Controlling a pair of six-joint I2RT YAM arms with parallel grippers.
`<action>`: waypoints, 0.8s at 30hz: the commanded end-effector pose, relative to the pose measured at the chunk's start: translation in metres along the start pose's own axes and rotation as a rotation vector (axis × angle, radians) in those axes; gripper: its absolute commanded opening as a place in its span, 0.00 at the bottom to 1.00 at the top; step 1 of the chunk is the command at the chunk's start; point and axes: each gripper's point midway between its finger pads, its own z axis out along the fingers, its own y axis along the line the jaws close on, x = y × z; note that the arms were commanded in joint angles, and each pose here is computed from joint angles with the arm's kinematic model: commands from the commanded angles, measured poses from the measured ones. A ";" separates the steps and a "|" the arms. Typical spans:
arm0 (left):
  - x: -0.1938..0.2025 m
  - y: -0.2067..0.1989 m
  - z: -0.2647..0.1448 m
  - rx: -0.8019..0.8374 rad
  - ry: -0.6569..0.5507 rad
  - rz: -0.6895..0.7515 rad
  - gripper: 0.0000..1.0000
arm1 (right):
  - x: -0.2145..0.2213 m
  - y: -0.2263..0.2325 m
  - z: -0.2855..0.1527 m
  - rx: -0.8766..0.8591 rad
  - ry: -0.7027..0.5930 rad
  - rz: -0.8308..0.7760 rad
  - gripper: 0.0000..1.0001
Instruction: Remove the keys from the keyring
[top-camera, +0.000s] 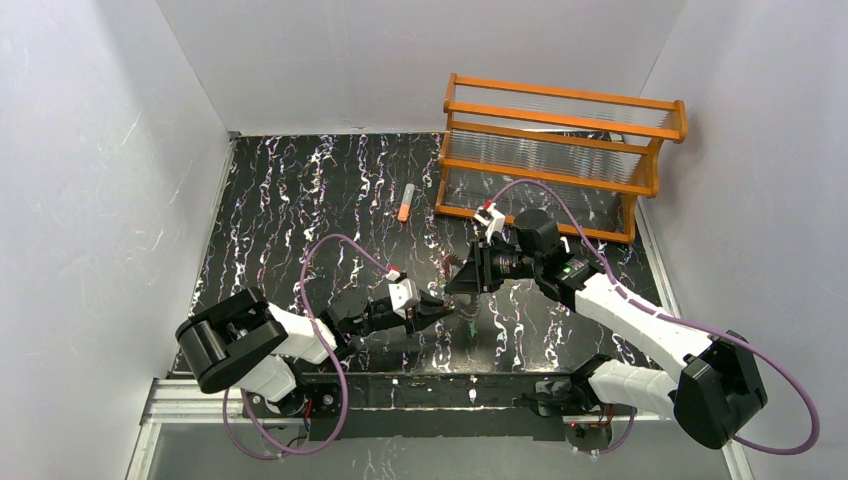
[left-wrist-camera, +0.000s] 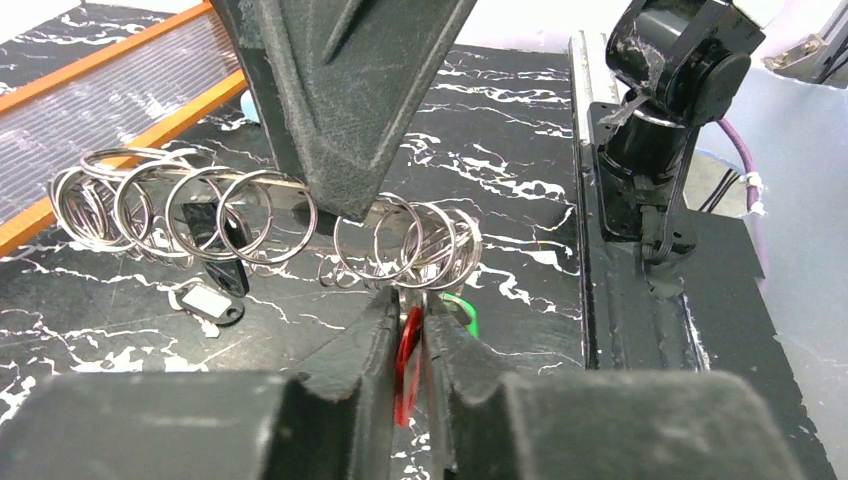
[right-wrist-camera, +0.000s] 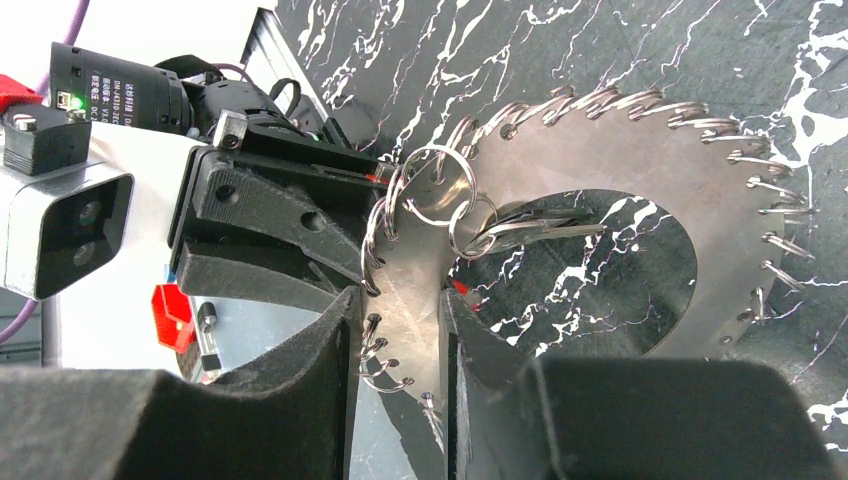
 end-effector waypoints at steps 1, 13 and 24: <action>-0.019 -0.001 0.005 0.009 -0.065 0.028 0.07 | -0.009 0.012 -0.005 -0.057 -0.048 -0.059 0.01; -0.051 0.005 -0.004 -0.060 -0.105 -0.027 0.00 | -0.020 0.001 -0.019 0.008 -0.124 -0.191 0.52; -0.048 0.013 -0.004 -0.108 0.071 -0.054 0.00 | -0.005 -0.001 -0.044 0.022 -0.166 -0.558 0.66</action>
